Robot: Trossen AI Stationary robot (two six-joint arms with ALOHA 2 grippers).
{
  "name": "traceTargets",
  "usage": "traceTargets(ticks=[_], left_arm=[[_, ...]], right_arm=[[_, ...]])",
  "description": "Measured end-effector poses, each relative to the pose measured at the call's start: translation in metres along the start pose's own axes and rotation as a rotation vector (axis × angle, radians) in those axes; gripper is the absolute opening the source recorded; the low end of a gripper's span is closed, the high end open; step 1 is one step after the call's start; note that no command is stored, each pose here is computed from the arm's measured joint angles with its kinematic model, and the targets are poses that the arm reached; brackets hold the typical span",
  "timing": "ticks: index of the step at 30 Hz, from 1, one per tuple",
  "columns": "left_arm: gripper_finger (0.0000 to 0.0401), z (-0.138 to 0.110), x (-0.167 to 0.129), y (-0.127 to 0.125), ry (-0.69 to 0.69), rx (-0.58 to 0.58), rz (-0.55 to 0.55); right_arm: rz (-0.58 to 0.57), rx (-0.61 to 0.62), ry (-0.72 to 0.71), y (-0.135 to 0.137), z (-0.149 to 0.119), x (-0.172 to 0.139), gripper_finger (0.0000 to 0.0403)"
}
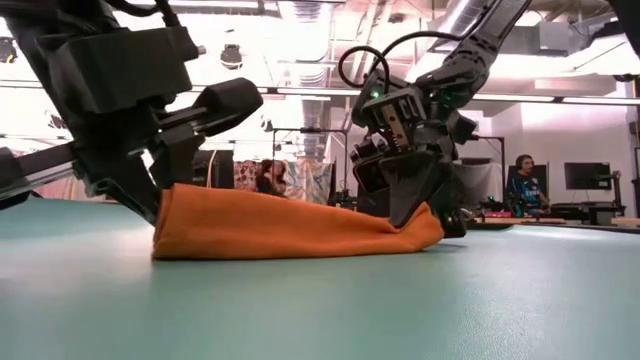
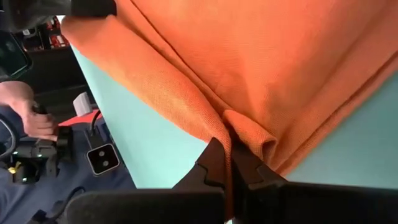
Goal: Roll towel
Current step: Roll the orange towel
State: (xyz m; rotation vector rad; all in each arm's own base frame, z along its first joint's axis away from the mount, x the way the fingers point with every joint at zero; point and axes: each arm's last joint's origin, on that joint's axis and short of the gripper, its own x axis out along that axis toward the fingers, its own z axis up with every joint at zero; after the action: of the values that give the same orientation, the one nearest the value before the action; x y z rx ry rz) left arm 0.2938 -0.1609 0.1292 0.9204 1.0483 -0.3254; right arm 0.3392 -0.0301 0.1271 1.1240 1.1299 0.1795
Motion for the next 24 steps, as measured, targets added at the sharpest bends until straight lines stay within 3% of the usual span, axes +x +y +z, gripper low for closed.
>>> traceTargets(ticks=[9, 24], left_arm=[[0.0, 0.005, -0.006, -0.009, -0.007, 0.045, 0.032], [0.0, -0.007, 0.003, -0.003, 0.008, 0.039, 0.007]], right_arm=[[-0.016, -0.015, -0.038, 0.001, 0.002, 0.0, 0.001], [0.062, -0.071, -0.068, 0.007, 0.009, -0.002, 0.001]])
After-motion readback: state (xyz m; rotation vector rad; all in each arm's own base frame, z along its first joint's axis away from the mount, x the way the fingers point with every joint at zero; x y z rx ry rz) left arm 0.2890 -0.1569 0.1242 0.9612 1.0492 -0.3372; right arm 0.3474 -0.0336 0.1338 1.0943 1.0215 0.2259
